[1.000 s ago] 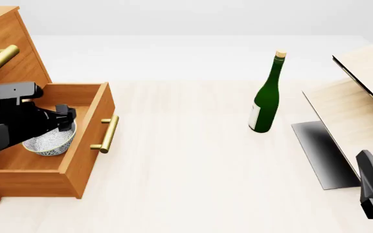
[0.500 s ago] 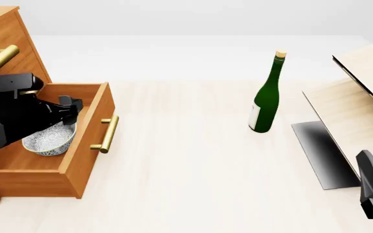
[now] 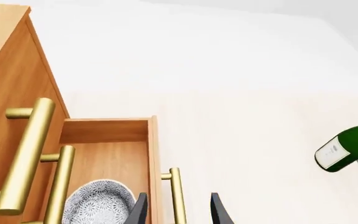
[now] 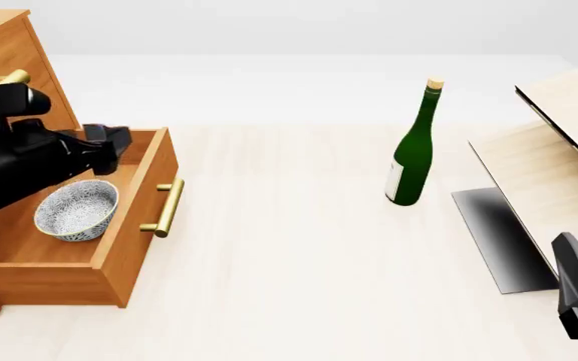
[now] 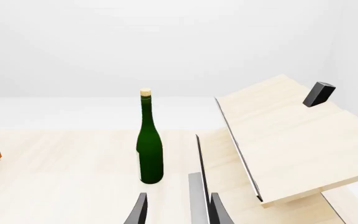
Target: Put the bowl in the bottom drawer of the cabinet.
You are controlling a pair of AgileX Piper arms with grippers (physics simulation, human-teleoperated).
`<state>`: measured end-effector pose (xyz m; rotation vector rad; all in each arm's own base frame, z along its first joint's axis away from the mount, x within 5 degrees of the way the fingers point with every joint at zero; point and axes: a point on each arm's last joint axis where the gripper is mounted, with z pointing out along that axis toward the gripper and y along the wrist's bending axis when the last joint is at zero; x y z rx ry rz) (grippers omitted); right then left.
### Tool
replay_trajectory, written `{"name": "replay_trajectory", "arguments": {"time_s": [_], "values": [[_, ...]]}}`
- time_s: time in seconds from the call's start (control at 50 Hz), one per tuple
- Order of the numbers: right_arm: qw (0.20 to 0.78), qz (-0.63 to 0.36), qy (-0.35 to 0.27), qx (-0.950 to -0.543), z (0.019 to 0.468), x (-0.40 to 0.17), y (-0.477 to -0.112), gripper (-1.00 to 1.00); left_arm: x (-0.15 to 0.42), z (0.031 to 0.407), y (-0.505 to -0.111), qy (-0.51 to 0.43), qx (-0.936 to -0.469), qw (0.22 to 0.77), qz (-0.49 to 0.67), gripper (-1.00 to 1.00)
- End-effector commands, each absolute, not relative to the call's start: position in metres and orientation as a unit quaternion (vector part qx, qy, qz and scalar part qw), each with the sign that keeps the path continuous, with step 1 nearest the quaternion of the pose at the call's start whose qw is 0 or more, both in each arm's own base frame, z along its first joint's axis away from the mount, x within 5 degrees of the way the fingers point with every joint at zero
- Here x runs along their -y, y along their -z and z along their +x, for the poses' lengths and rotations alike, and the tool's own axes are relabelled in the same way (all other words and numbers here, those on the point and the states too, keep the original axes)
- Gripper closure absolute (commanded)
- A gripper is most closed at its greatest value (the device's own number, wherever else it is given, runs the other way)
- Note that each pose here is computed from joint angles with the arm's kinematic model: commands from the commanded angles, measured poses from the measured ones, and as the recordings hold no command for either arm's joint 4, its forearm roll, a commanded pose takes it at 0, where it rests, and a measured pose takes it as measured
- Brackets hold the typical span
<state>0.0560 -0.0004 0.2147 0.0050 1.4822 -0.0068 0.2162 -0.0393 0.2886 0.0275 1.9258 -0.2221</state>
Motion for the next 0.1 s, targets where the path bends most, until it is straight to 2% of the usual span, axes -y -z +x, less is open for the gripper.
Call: {"name": "replay_trajectory", "arguments": {"time_s": [0.02,0.04,0.1], "values": [[0.738,0.002,0.003,-0.675,0.056,0.0,-0.215,-1.0,0.043,0.203,-0.322,0.102,-0.804,0.585,0.029,-1.0],[0.738,0.002,0.003,-0.675,0.056,0.0,-0.215,-1.0,0.043,0.202,-0.315,0.104,-0.803,0.586,0.03,-1.0],[0.738,0.002,0.003,-0.675,0.056,0.0,-0.215,-1.0,0.044,0.198,-0.328,0.104,-0.8,0.59,0.034,-1.0]]}}
